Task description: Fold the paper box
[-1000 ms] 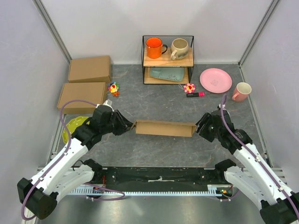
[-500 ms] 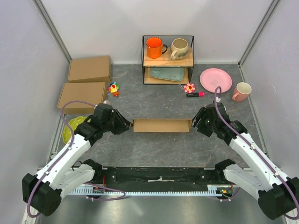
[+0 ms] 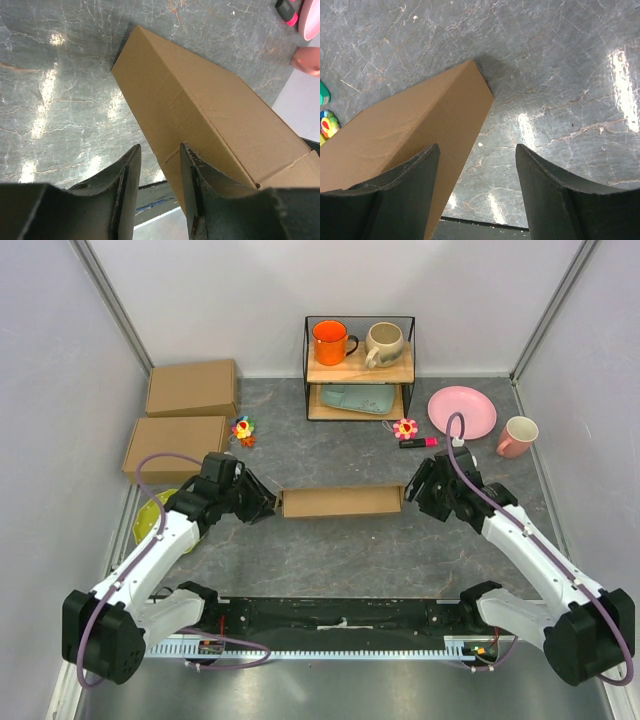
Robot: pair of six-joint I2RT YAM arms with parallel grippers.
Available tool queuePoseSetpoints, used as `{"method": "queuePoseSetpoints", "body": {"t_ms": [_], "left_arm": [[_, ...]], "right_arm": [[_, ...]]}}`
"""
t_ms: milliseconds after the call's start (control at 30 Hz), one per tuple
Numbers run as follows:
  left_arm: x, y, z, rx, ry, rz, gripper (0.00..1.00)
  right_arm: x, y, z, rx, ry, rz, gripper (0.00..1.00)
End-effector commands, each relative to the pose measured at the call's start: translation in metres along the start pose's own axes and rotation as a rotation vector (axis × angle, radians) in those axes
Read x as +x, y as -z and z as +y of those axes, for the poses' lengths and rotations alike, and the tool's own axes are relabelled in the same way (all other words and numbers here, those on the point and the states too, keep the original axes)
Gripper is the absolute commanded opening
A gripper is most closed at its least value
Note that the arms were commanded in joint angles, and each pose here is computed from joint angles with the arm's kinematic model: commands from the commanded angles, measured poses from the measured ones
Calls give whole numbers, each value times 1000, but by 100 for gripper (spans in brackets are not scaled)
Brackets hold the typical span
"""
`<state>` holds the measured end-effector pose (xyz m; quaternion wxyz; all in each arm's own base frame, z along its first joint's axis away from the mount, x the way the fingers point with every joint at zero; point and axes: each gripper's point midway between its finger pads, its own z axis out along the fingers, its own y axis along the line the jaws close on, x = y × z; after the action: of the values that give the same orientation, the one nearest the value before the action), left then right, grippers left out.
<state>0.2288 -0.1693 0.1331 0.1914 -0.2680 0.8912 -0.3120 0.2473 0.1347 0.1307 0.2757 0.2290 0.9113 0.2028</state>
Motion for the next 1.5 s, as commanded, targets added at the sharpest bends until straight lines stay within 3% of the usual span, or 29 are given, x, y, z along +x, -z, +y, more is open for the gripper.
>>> {"method": "queuePoseSetpoints", "body": {"t_ms": [0,1167,1333,1467], "left_arm": [[9,18,-62,251,-89,126,46],[-58,-16,-42,177,-63,96,48],[-75,-14,-26,115,-52,21,48],[-102,0,-3,31,-27,-121,48]], "right_arm": [[0,0,37,-128,42,55,72],[-72,-44,-5,4,-50,6,73],[-81,-44,-27,73,-77,-17,73],[-105,-27,-54,140,-196,-116,72]]}}
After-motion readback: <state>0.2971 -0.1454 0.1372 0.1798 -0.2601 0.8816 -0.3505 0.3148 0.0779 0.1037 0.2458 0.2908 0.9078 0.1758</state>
